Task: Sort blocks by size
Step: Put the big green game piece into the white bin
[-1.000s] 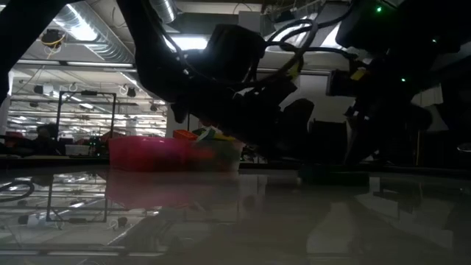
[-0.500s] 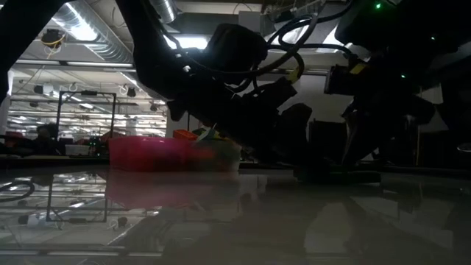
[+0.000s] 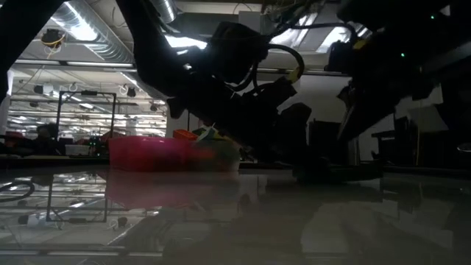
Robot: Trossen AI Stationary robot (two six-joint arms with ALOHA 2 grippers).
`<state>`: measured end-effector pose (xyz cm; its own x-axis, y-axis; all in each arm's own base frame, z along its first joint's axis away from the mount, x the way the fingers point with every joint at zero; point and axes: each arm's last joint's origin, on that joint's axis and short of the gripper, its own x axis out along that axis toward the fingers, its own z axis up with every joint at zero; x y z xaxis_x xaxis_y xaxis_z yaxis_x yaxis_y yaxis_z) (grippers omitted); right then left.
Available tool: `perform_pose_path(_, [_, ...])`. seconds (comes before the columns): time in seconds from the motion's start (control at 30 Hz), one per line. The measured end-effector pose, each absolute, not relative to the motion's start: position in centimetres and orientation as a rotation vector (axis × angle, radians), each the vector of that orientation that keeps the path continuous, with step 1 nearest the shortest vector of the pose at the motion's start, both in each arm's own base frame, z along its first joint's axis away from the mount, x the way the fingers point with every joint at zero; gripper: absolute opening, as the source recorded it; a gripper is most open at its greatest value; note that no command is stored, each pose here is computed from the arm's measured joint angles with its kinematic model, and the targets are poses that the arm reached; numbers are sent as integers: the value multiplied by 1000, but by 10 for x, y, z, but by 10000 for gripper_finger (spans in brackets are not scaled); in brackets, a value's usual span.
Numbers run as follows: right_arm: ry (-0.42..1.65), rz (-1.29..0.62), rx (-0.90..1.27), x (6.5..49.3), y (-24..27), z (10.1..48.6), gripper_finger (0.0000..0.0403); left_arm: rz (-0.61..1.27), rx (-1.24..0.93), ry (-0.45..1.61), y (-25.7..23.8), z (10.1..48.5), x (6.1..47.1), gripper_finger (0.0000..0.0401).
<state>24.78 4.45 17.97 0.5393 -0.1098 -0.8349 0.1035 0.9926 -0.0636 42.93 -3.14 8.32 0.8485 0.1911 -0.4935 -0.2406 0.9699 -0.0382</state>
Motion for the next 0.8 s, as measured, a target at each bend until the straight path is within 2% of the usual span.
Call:
perform_pose_path(0.17, [960,-123,1,245,44,189,5,231,-107,491,-28,86,430,134])
perform_pose_path(0.67, [1007,-129,-9,241,43,187,5,258,-79,425,-7,108,433,133])
perform_pose_path(0.8, [1020,-132,-12,240,43,186,5,283,-58,391,7,126,432,132])
